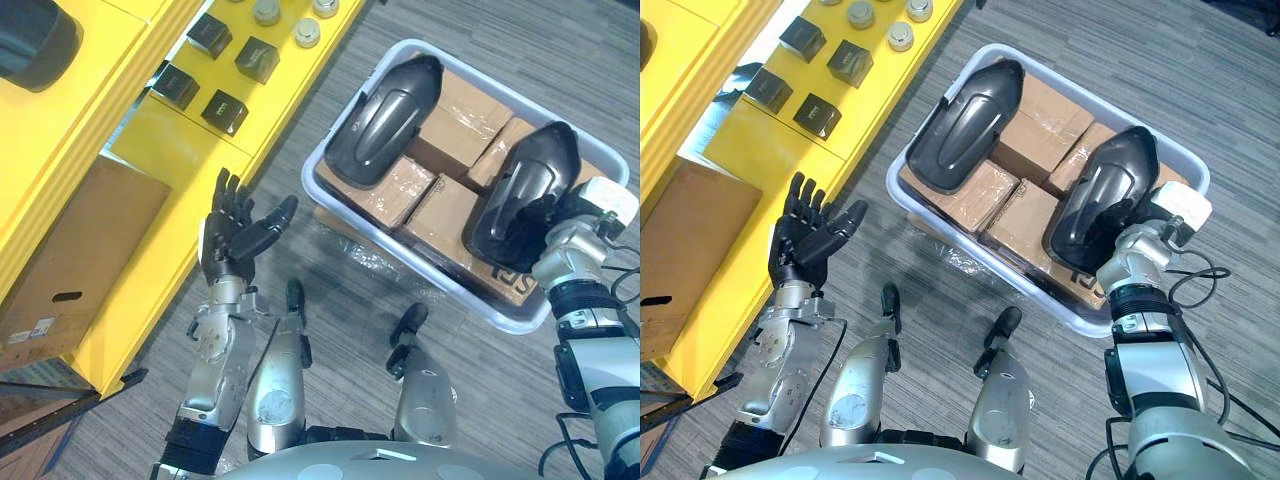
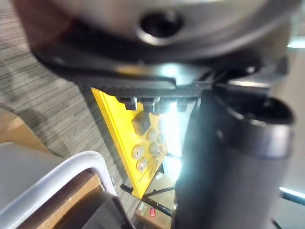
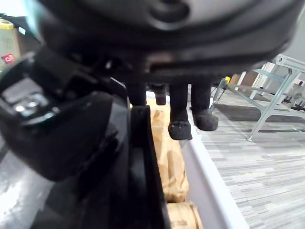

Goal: Walk over and take three plastic housings, then place them on the shelf

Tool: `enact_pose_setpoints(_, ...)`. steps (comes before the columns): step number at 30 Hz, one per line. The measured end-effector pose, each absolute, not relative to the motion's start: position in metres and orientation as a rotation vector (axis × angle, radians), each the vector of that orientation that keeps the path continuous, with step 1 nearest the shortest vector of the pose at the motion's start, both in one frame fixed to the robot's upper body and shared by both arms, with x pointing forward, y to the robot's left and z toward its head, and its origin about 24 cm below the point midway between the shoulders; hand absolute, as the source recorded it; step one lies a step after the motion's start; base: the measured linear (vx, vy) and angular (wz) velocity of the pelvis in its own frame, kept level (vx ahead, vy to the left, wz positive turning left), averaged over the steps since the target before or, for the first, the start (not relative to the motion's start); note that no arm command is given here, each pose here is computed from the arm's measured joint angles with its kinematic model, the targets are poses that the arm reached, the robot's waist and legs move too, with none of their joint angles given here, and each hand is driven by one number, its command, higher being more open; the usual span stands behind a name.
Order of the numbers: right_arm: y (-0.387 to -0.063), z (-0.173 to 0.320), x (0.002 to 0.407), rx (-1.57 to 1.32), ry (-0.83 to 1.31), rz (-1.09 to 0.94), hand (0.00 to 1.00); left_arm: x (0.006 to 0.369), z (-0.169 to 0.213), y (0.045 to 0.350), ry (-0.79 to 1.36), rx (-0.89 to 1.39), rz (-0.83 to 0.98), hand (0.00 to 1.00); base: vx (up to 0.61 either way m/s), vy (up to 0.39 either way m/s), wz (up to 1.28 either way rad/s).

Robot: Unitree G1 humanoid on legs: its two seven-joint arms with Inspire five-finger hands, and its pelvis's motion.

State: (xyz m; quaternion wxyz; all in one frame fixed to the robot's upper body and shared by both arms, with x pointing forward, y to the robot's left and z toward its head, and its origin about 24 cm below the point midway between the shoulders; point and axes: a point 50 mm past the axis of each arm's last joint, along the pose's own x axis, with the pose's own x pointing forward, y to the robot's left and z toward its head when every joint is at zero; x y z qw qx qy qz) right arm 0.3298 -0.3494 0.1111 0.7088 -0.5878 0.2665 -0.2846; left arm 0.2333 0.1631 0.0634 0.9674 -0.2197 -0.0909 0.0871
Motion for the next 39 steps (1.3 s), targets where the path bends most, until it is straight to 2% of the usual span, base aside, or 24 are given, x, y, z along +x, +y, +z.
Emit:
enact_pose_setpoints(6, -0.353, 0.101, 0.322, -1.263, 0.563, -0.659, 0.0, 0.228, 0.06, 0.167, -0.172, -0.448, 0.19, 1.0, 0.0, 0.0, 0.0)
enact_pose_setpoints(10, -0.348, 0.103, 0.317, -1.206, 0.462, -0.679, 0.0, 0.224, 0.067, 0.166, -0.205, -0.459, 0.17, 1.0, 0.0, 0.0, 0.0)
enact_pose_setpoints(15, -0.329, 0.108, 0.311, -1.197, 0.311, -0.636, 0.0, 0.221, 0.077, 0.164, -0.248, -0.496, 0.173, 1.0, 0.0, -0.004, -0.01)
enact_pose_setpoints(19, -0.301, 0.105, 0.307, -1.127, 0.217, -0.592, 0.0, 0.217, 0.088, 0.168, -0.3, -0.496, 0.179, 1.0, 0.0, -0.025, -0.12)
enact_pose_setpoints(24, -0.285, 0.093, 0.308, -1.076, 0.219, -0.545, 0.0, 0.218, 0.09, 0.168, -0.315, -0.451, 0.171, 1.0, 0.0, -0.025, -0.07)
enact_pose_setpoints(28, -0.272, 0.074, 0.304, -1.084, 0.263, -0.464, 0.0, 0.22, 0.092, 0.161, -0.319, -0.402, 0.096, 1.0, 0.06, -0.015, -0.09)
enact_pose_setpoints(39, -0.261, 0.073, 0.306, -1.105, 0.217, -0.408, 0.0, 0.231, 0.1, 0.137, -0.296, -0.345, -0.072, 1.0, 0.03, -0.012, -0.08)
